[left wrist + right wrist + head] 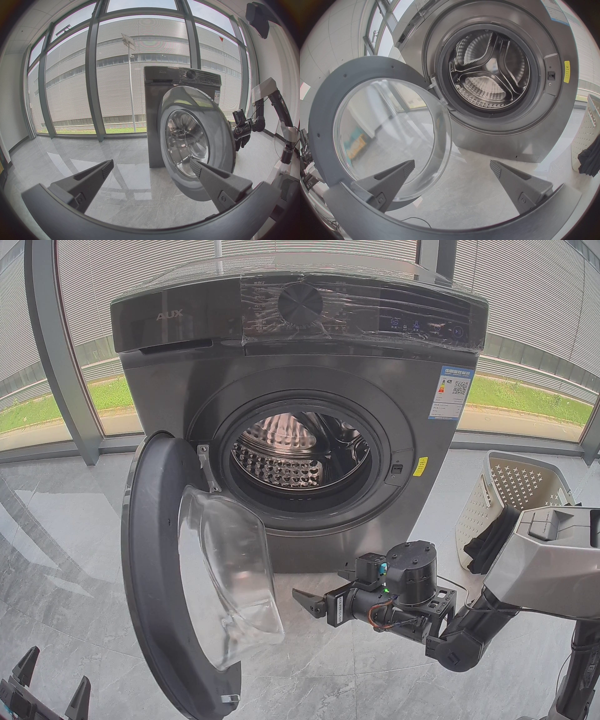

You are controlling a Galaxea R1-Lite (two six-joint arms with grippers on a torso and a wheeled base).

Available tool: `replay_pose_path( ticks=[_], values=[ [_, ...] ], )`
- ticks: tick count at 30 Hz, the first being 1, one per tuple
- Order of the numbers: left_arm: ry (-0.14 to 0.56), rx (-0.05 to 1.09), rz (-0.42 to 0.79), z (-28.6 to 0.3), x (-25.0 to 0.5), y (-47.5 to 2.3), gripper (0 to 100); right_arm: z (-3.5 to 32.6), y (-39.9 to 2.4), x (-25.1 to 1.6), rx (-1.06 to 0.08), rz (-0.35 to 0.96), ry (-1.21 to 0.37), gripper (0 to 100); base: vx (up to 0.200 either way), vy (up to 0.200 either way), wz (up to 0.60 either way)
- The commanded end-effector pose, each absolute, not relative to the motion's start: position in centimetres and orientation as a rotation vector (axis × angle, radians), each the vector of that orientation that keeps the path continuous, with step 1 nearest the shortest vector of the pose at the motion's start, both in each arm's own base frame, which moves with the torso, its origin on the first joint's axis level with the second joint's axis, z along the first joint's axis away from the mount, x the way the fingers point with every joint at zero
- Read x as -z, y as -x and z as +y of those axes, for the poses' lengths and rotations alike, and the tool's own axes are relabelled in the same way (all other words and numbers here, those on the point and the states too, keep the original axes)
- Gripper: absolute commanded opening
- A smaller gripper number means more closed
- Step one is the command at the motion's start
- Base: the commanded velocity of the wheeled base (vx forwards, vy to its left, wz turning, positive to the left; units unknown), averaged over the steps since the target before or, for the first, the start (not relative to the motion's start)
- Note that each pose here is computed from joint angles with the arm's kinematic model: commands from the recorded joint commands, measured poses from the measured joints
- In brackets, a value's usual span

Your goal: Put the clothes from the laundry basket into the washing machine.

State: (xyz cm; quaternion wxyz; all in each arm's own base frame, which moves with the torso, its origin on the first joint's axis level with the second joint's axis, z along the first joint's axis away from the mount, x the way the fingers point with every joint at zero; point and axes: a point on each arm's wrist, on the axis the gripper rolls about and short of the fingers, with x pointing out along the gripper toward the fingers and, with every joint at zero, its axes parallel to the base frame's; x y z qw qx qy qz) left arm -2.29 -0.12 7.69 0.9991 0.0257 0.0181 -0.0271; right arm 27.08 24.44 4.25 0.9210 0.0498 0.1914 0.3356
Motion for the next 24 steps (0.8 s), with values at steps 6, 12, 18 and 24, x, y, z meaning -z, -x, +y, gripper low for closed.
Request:
replay_pose_path(
  ticks=[6, 12, 18, 24],
  values=[
    [-0.051, 0.055, 0.037, -0.1, -7.2, 2.3, 100, 24.1, -28.6, -4.3, -0.666, 0.382, -0.112, 100, -0.2, 0.0, 0.0],
    [-0.051, 0.055, 0.037, -0.1, -7.2, 2.3, 100, 25.9, -30.2, -3.0, -0.691, 0.411, -0.104, 100, -0.033, 0.0, 0.0],
    [-0.051, 0.053, 0.037, -0.1, -7.2, 2.3, 100, 27.8, -30.7, -2.4, -0.706, 0.415, -0.099, 100, 0.0, 0.0, 0.0],
    [-0.053, 0.055, 0.037, -0.1, -7.2, 2.3, 100, 30.0, -30.5, -2.3, -0.749, 0.395, -0.1, 100, 0.0, 0.0, 0.0]
  ],
)
